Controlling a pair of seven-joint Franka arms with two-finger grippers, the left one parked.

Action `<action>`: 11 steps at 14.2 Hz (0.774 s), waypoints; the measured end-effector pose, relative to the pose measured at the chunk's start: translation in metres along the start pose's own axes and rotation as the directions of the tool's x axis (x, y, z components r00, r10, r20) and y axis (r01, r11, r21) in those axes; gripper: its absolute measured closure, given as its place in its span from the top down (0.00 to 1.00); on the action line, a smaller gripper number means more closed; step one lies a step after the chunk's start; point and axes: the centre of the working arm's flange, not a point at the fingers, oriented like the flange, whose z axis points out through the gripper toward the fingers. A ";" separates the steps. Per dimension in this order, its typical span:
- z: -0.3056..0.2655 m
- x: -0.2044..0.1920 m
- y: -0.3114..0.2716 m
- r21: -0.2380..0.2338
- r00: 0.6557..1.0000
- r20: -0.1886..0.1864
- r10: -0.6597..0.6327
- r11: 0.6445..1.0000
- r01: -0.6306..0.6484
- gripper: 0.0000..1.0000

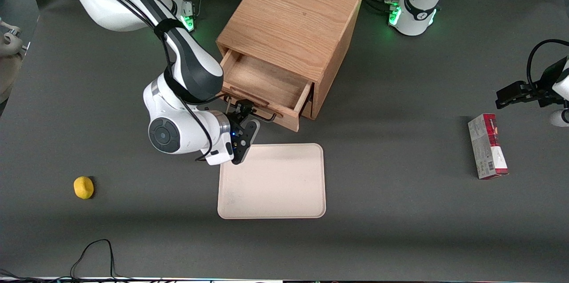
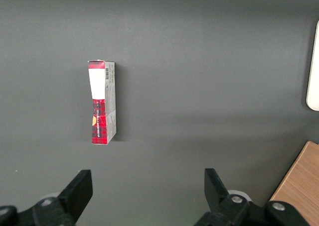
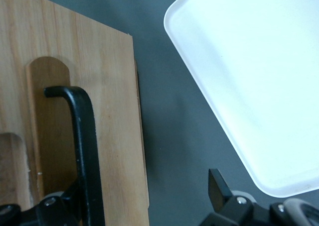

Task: Open upper drawer
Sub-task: 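Pull the upper drawer outward by its handle with the right gripper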

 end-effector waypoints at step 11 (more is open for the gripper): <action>-0.023 -0.004 0.028 -0.014 0.998 -0.053 0.020 1.000 -0.021 1.00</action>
